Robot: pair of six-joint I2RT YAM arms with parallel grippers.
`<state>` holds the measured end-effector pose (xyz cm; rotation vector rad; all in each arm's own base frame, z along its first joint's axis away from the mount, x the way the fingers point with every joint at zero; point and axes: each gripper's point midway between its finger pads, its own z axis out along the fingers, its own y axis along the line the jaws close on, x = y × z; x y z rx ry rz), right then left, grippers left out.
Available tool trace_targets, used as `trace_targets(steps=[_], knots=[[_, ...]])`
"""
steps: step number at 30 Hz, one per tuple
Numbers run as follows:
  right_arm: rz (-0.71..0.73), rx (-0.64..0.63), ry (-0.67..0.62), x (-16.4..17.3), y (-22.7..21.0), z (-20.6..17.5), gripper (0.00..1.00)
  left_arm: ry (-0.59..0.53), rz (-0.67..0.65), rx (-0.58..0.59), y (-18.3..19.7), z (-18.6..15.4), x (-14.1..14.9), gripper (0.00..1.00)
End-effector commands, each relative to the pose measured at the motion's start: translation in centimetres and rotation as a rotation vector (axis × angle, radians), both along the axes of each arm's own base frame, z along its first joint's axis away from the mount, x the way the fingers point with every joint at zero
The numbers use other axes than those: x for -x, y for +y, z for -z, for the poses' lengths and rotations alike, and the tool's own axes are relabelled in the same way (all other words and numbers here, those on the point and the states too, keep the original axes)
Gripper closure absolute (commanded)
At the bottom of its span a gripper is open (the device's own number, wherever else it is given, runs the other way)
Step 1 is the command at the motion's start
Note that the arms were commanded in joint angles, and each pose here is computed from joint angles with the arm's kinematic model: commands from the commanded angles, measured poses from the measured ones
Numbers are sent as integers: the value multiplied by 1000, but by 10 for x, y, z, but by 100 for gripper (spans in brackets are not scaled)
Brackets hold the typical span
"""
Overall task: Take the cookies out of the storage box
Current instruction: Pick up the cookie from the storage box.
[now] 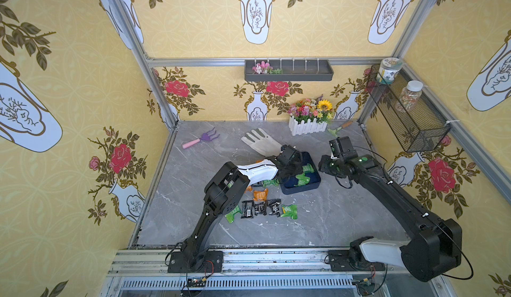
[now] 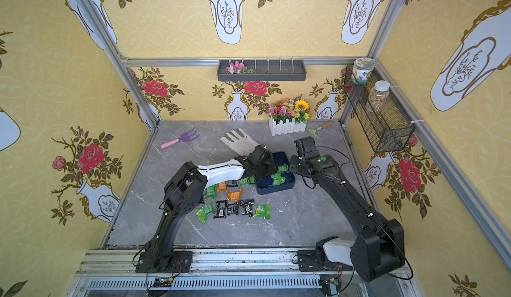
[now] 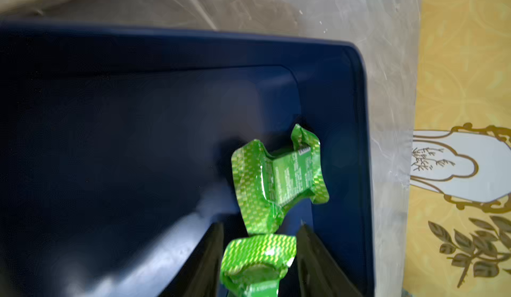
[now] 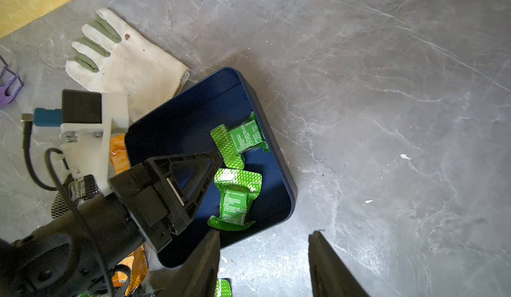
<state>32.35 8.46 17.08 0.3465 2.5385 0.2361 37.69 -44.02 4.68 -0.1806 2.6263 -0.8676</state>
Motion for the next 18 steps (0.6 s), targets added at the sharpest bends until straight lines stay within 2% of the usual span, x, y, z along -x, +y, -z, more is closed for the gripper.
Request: trace_targets(steps=[1, 8, 18], knots=[[-15, -8, -3, 1, 2, 0, 45, 29, -24, -10, 0, 13, -3, 53], [-14, -15, 0, 2, 1, 3, 45, 63, -59, 5, -4, 23, -10, 56], [-19, -21, -2, 0, -1, 2, 45, 70, -67, 28, -10, 27, -14, 79]])
